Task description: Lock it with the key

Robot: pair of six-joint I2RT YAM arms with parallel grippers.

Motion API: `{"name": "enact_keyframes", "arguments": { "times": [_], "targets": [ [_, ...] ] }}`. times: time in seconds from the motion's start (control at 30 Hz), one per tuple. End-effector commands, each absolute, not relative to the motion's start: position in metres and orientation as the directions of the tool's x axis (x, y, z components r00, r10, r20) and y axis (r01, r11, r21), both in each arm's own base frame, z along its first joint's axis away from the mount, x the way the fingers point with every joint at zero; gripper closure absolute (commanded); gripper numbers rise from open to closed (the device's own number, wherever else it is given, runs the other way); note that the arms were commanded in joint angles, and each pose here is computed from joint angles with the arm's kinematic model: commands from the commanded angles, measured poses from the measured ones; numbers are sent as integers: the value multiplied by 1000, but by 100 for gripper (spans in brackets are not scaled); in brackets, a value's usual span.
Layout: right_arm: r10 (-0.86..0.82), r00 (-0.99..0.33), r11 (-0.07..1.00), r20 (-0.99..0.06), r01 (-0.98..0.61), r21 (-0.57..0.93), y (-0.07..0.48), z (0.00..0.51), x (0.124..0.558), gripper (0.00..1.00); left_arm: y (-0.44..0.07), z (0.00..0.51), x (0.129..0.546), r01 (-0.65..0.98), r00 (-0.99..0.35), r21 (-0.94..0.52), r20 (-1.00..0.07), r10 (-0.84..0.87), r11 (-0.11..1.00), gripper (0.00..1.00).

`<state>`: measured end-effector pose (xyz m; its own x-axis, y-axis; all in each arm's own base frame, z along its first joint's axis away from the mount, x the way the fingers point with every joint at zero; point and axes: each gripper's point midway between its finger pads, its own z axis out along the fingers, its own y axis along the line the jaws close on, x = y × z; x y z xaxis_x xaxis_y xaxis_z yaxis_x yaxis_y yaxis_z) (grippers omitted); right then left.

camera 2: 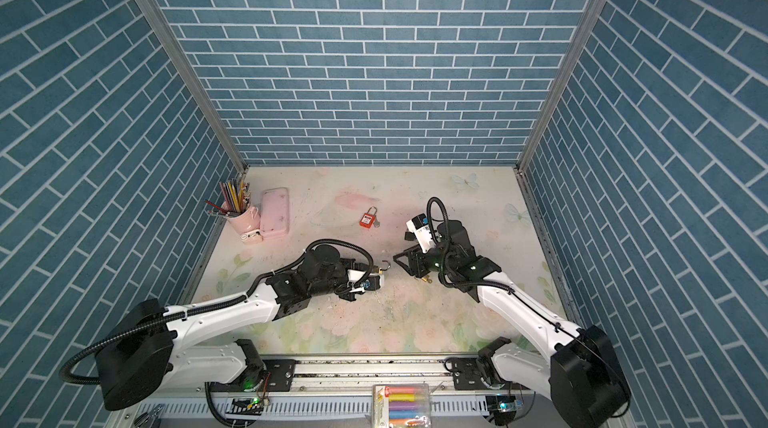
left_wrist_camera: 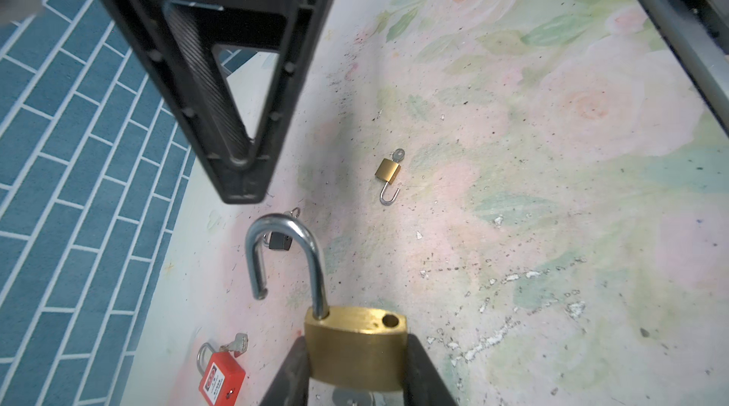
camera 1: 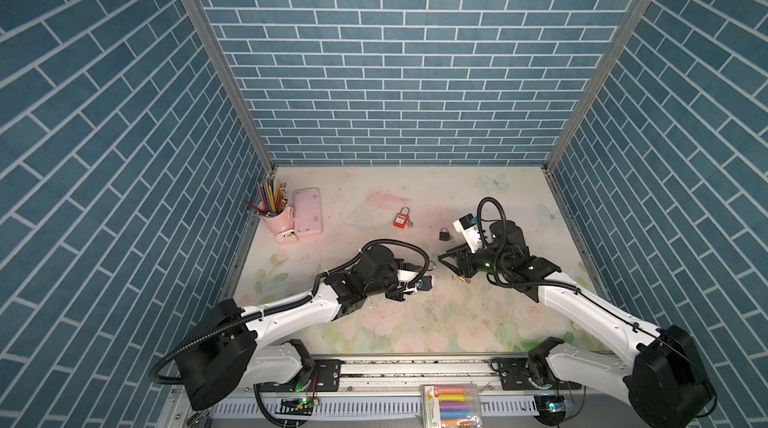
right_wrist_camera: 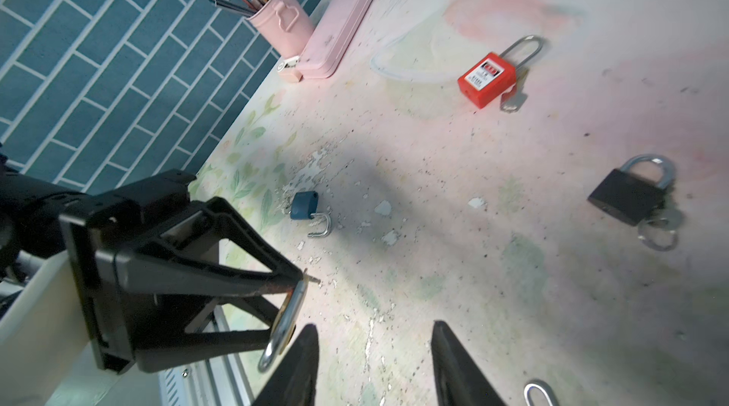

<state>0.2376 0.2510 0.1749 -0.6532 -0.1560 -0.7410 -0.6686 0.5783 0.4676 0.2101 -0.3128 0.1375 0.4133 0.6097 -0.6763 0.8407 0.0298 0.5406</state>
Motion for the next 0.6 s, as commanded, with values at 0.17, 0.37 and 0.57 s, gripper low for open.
{"name": "enact_keyframes", "arguments": {
  "times": [0.17, 0.37, 0.57],
  "targets": [
    [-168, -609, 539, -775, -715, 445, 266, 191, 247, 50, -318, 146, 209, 841, 436, 541, -687, 581, 9, 100],
    [-235, -618, 496, -750, -740, 454, 283, 176, 235, 50, -320, 146, 211, 840, 436, 543, -685, 583, 11, 100],
    [-254, -654, 530, -712, -710, 463, 279, 154, 233, 53, -319, 150, 214, 830, 438, 557, -684, 583, 29, 100]
  ]
}}
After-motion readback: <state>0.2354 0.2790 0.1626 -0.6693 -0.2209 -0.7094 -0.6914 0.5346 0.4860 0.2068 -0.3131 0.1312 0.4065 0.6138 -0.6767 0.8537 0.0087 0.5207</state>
